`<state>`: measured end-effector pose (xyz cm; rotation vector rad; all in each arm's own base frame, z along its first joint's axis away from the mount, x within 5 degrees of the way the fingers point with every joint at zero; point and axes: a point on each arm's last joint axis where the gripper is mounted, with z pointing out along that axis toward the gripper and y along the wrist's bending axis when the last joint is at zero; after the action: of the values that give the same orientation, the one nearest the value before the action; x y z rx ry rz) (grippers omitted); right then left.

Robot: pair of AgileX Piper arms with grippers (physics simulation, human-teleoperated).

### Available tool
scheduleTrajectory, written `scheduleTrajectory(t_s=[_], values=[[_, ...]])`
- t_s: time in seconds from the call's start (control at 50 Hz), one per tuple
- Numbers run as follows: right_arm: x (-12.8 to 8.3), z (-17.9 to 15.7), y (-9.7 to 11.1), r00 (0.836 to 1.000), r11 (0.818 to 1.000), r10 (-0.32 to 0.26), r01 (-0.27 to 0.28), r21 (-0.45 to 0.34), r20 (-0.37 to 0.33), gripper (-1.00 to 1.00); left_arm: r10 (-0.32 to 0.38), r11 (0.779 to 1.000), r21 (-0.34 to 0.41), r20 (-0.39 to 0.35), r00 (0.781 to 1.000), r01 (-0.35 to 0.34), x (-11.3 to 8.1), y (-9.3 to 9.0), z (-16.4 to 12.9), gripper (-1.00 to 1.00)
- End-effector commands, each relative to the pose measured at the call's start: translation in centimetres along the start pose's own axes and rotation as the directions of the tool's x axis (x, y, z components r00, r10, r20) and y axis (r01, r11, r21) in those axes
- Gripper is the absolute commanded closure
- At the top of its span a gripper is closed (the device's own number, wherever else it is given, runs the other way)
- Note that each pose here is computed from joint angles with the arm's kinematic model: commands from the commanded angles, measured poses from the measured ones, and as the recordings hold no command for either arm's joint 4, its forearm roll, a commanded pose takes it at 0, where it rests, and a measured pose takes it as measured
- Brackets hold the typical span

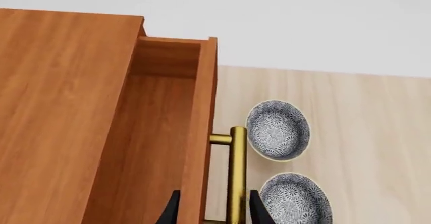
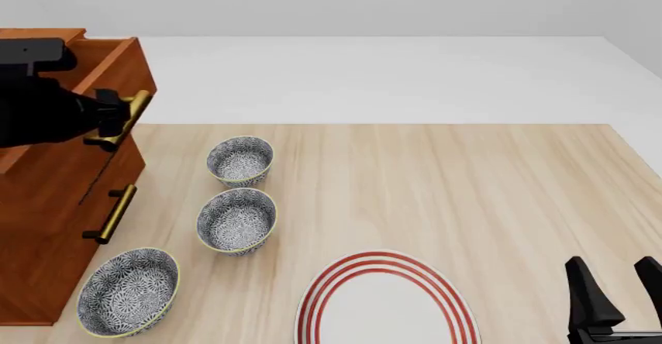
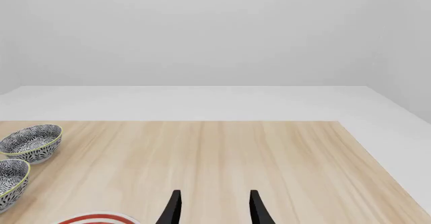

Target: Open the top drawer of the cabinet.

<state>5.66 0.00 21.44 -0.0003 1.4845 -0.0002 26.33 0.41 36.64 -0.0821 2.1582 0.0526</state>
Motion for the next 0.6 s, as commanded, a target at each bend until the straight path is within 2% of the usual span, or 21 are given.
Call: scheduleTrajectory(t_s=[0.02,0.1,0.6], values=[[0.0,0.0,0.0,1.0,1.0,0.0,0.0,0.0,0.0,-1.0,0.015,0.997,0.082,-0.28,0.96,0.008,4.7,-1.8,6.6,-1.0],[0.0,0.0,0.0,1.0,1.0,0.0,0.0,0.0,0.0,-1.0,0.027,0.996,0.085,-0.288,0.957,-0.002,4.9,-1.9,6.6,-1.0],[0.0,0.0,0.0,1.0,1.0,0.0,0.0,0.0,0.0,-1.0,0.088,0.993,0.1,-0.283,0.955,-0.062,2.3,-1.7,4.9,-1.0]])
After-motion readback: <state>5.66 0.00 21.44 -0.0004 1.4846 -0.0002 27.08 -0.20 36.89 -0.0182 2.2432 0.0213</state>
